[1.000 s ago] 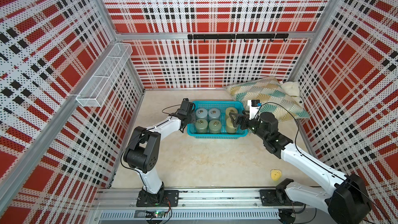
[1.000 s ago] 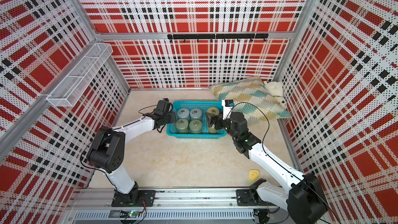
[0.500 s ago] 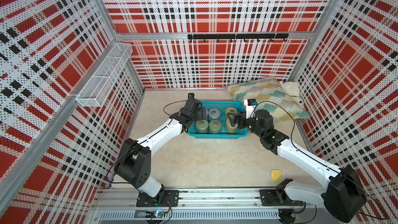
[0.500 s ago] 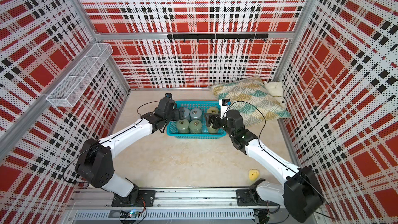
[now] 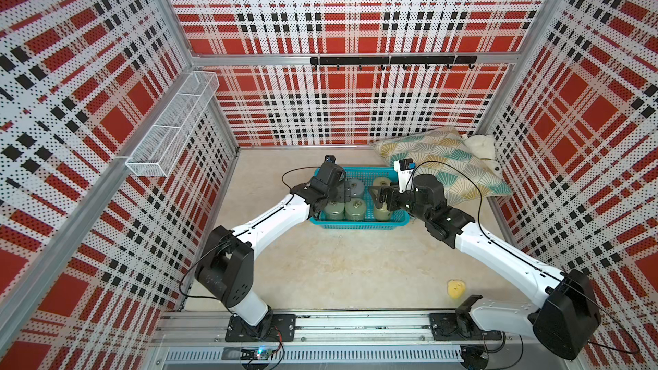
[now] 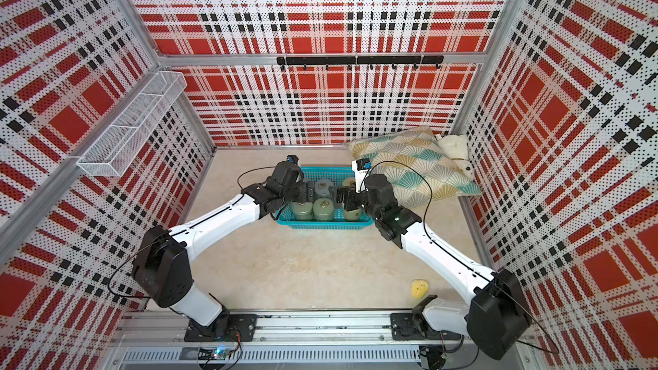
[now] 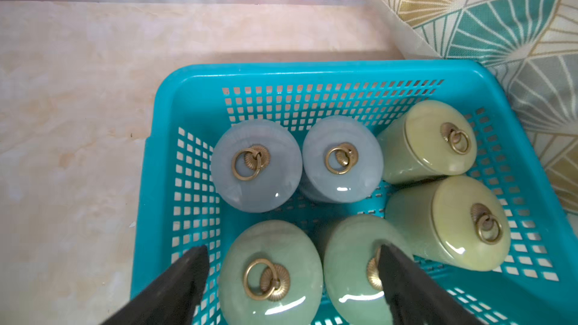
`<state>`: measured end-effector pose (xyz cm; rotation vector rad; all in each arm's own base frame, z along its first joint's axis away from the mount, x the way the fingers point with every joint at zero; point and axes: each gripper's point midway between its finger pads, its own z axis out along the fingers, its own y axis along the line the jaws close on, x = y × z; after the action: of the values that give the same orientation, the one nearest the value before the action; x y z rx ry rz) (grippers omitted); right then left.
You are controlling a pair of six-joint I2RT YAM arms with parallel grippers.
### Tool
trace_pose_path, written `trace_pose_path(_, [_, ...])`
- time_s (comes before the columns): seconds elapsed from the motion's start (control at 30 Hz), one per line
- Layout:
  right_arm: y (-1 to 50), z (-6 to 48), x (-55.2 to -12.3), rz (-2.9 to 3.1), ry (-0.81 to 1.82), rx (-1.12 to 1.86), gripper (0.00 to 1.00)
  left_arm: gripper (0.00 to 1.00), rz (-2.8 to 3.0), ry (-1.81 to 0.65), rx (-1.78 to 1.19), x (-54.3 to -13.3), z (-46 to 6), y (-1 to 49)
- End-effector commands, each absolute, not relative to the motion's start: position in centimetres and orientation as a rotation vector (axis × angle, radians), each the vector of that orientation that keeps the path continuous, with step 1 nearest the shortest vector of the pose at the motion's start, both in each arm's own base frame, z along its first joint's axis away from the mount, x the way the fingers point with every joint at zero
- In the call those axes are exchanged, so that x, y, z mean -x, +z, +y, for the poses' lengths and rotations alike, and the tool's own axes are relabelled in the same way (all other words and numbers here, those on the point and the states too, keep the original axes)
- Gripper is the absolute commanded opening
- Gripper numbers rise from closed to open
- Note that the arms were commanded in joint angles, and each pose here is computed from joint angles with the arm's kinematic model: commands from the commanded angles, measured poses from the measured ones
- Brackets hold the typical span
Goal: Take the tea canister out of the basket
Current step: Move the basket to the center of the board, then pick up the tea canister from the basket.
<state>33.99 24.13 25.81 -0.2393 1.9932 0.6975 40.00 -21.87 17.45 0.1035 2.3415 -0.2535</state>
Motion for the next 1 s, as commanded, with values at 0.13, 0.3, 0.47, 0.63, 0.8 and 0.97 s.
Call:
trace_pose_path(0.13, [25.0,23.9,-32.4,2.068,0.685,0.273,1.0,0.85,2.514,-0.223,-0.219,-37.9,-21.2,13.3])
trace_pose_path(0.3, [24.9,23.4,-31.9,2.059,0.68,0.269,1.0,0.85,2.575,-0.176,-0.242,-37.3,-19.9,11.4])
trace_pose_path(0.47, [24.9,23.3,-31.7,2.047,0.689,0.267,1.0,0.86,2.613,-0.17,-0.28,-36.9,-20.1,10.2])
trace_pose_path(0.63, [24.9,23.0,-31.4,2.039,0.687,0.261,1.0,0.88,2.645,-0.131,-0.314,-36.8,-20.4,9.0])
trace_pose_path(0.8, [25.1,22.9,-31.0,2.029,0.698,0.261,1.0,0.91,2.664,-0.113,-0.322,-37.2,-20.5,8.1])
trace_pose_path(0.97, [25.2,22.9,-30.8,2.028,0.708,0.264,1.0,0.93,2.689,-0.107,-0.345,-37.4,-21.3,7.0])
